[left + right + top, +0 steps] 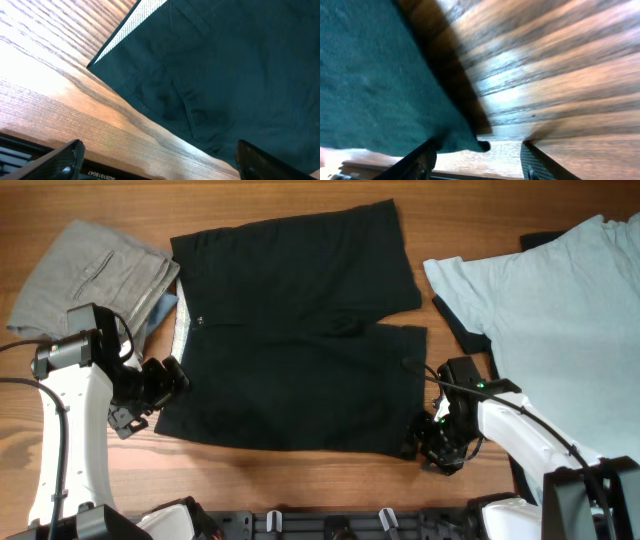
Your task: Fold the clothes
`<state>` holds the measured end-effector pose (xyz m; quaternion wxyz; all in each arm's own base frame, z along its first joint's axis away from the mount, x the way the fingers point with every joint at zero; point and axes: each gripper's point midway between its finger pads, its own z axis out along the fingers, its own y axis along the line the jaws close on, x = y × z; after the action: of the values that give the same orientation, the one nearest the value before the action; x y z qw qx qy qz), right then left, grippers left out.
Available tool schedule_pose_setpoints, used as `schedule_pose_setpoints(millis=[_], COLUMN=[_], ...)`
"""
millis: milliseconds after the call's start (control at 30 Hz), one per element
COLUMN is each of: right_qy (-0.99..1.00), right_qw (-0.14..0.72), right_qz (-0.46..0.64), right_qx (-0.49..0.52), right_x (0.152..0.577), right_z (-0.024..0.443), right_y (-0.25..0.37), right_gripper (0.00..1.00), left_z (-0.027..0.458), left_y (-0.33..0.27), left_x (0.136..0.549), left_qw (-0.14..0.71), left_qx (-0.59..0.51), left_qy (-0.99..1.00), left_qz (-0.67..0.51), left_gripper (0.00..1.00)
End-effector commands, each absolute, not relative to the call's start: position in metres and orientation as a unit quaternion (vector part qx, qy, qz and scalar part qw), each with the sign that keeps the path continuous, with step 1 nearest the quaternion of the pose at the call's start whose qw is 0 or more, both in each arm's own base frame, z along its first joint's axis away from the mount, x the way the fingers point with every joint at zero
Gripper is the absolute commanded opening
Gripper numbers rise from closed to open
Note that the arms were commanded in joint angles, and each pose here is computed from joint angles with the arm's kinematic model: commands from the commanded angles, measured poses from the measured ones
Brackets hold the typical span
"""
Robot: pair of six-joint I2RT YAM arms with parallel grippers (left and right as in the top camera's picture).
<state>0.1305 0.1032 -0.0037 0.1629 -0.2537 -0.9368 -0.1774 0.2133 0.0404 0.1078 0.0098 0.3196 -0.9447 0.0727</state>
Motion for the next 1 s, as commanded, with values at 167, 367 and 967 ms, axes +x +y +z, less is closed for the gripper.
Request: schedule_pose_setpoints(millis=[167,367,967], right_qy=[-0.939,-0.944,-0.948], right_qw=[0.128,0.109,0.088], right_qz=[-0.201,-0.203,-0.213], right_qx=[-0.249,-0.237,-0.221], right_x=[0.143,0.170,0.186], right_z=[-0.019,0.006,0.017], right_y=[0.108,0.111,0.115], right_gripper=[0.04,0.04,0.04], left_z=[0.108,0.108,0.015], left_y=[0.036,0.037,0.036], left_x=[0.207,0.209,0.187], left_qw=[0.029,0.026,0.027], left_qx=[0.359,0.383,0.487], left_qy=[-0.929,-0.920,-0.870], left_qz=[0.082,0.081,0.075], left_gripper=[0.98,0.99,0.79])
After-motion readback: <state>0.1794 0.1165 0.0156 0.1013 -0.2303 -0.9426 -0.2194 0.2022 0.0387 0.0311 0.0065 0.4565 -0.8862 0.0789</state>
